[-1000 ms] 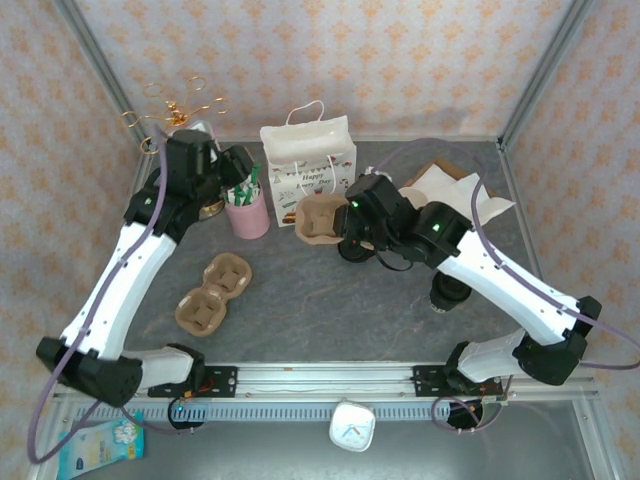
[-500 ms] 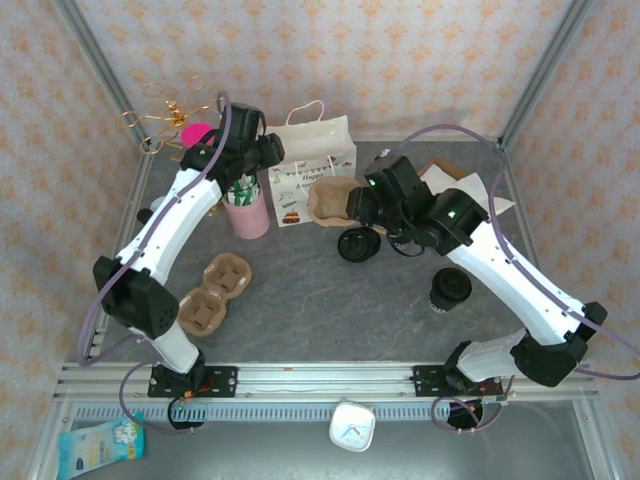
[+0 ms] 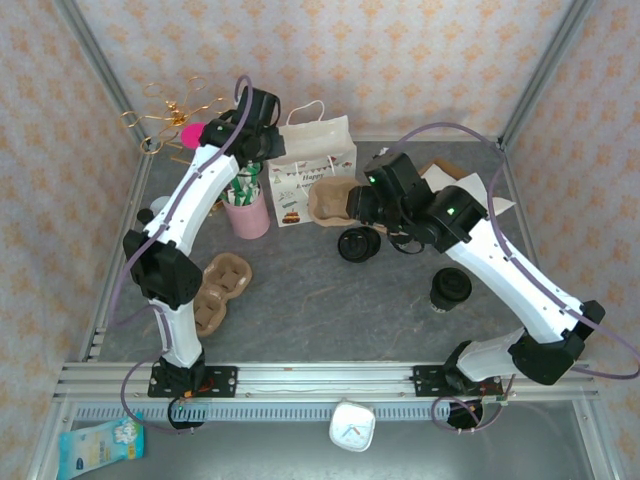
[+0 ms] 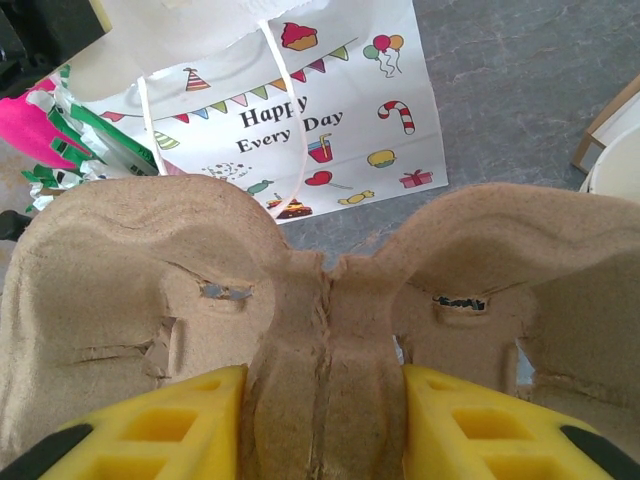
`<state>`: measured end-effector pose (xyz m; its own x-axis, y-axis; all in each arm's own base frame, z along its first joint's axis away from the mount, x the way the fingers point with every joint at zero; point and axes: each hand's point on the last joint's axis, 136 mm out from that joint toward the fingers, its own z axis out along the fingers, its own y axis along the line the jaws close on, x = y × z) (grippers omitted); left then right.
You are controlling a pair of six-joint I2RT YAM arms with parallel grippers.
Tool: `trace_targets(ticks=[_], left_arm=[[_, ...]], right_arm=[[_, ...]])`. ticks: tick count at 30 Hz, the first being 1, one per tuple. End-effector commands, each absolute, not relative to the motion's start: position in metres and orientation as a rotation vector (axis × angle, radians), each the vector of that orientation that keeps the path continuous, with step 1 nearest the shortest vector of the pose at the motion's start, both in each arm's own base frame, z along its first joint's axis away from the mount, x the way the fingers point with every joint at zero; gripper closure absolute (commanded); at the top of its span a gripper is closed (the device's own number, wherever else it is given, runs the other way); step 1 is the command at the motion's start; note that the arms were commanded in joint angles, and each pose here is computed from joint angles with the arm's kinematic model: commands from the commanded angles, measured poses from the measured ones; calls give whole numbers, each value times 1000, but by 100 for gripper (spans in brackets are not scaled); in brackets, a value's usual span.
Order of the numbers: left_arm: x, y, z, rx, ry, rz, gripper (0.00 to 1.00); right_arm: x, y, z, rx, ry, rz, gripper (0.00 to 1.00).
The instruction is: Pack the takeout coffee
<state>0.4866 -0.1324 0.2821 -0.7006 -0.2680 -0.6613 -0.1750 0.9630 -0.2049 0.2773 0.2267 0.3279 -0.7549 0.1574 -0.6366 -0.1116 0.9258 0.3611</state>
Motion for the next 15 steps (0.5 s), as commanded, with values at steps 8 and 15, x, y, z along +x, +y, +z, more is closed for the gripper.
trace_targets(ticks=[8, 15], left_arm=[[464, -146, 299, -421, 2327, -224, 98], [437, -143, 312, -547, 2277, -273, 100]], right_arm=[[268, 221, 346, -21, 2350, 520, 60], [264, 214, 367, -30, 2311, 529, 61]])
